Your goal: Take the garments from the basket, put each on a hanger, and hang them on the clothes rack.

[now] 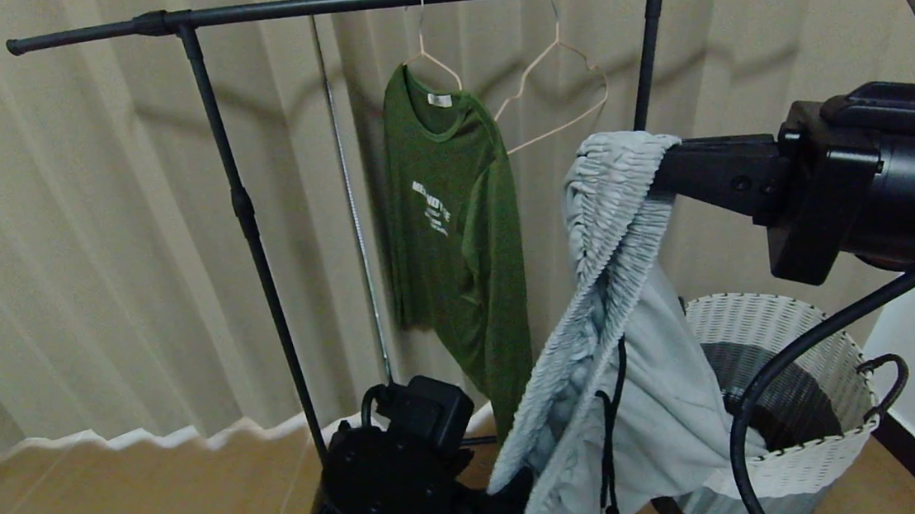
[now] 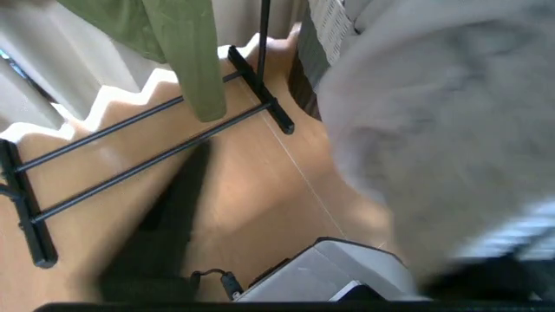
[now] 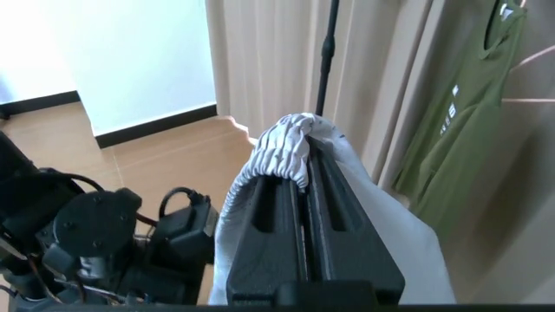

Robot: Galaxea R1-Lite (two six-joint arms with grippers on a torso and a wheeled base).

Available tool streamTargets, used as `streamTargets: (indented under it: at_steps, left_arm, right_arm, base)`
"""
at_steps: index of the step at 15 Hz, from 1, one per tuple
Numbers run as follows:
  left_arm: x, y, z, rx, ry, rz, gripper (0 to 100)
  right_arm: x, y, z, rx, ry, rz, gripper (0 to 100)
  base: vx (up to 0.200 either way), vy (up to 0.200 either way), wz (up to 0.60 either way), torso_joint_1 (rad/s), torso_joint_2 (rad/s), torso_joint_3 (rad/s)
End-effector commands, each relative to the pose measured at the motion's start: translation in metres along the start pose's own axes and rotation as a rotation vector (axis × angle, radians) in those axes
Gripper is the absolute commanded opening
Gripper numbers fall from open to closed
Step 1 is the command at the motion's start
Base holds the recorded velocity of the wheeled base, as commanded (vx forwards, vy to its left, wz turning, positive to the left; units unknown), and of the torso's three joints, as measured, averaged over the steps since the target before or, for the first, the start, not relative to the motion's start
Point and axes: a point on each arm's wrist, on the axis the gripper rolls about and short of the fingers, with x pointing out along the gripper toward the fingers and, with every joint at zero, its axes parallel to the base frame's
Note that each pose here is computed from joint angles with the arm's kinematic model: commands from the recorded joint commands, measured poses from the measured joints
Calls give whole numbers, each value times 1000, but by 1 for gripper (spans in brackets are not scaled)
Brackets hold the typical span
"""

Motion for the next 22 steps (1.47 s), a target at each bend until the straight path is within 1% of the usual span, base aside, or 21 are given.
streamTargets:
  at_steps: [1,2,3,4,5,6,7,8,9,10,11,12,13,14,15,16,17,18,21,22]
  left_arm:
    - [-13,4,5,-7,-33,17,0]
    - [-16,6,4,12,-42,43,0]
    - [-23,8,6,30,-82,71,0]
    - [-32,10,12,37,-138,63,0]
    - [-44,14,26,68,-210,67,0]
    - [-56,28,50,70,-298,113,0]
    - [-63,40,76,67,-361,167,0]
    - [-75,50,100,61,-402,218,0]
    - [-81,54,111,58,-421,234,0]
    - [-92,56,134,49,-443,252,0]
    - [-103,56,164,32,-491,261,0]
    - [-110,56,181,22,-531,266,0]
    - [-113,56,192,18,-552,272,0]
    - [-112,56,203,15,-558,279,0]
    - [-111,56,205,14,-555,280,0]
    - [-102,56,202,21,-527,285,0]
    - [-98,56,199,25,-513,288,0]
    - [-91,57,188,37,-472,292,0]
    - [-82,58,170,57,-402,294,0]
    - [-77,58,160,68,-364,296,0]
  right_arm:
    - [-1,-4,0,1,0,-17,0]
    - [-1,-7,-1,1,2,-31,0]
    - [-1,-12,-1,2,3,-48,0]
    - [-1,-16,-2,4,6,-65,0]
    - [-2,-21,-3,4,9,-90,0]
    - [-3,-29,-4,5,13,-123,0]
    - [-7,-36,-5,4,14,-160,0]
    - [-15,-44,-3,2,5,-202,0]
    - [-18,-46,-2,0,-2,-215,0]
    - [-23,-50,0,0,-13,-236,0]
    - [-24,-52,3,-5,-30,-248,0]
    - [-23,-53,7,-21,-67,-246,0]
    - [-22,-54,11,-37,-106,-245,0]
    - [-20,-63,16,-59,-148,-270,0]
    - [-21,-66,19,-65,-158,-285,0]
    - [-24,-70,20,-73,-160,-306,0]
    - [-26,-73,18,-70,-152,-320,0]
    - [-29,-76,12,-64,-134,-337,0]
    - [-29,-79,-7,-78,-62,-351,0]
    - [-29,-80,-15,-84,-31,-353,0]
  base:
    - [0,0,0,0,0,0]
    - [0,0,0,0,0,0]
    - [0,0,0,0,0,0]
    - [0,0,0,0,0,0]
    - [0,0,0,0,0,0]
    - [0,0,0,0,0,0]
    - [0,0,0,0,0,0]
    - [0,0,0,0,0,0]
    - [0,0,0,0,0,0]
    - [0,0,0,0,0,0]
    - [0,0,0,0,0,0]
    - [0,0,0,0,0,0]
    - [0,0,0,0,0,0]
    - [0,0,0,0,0,0]
    - [0,0,0,0,0,0]
    - [0,0,0,0,0,0]
    - [0,0,0,0,0,0]
    - [0,0,0,0,0,0]
    - [0,0,0,0,0,0]
    - [0,0,0,0,0,0]
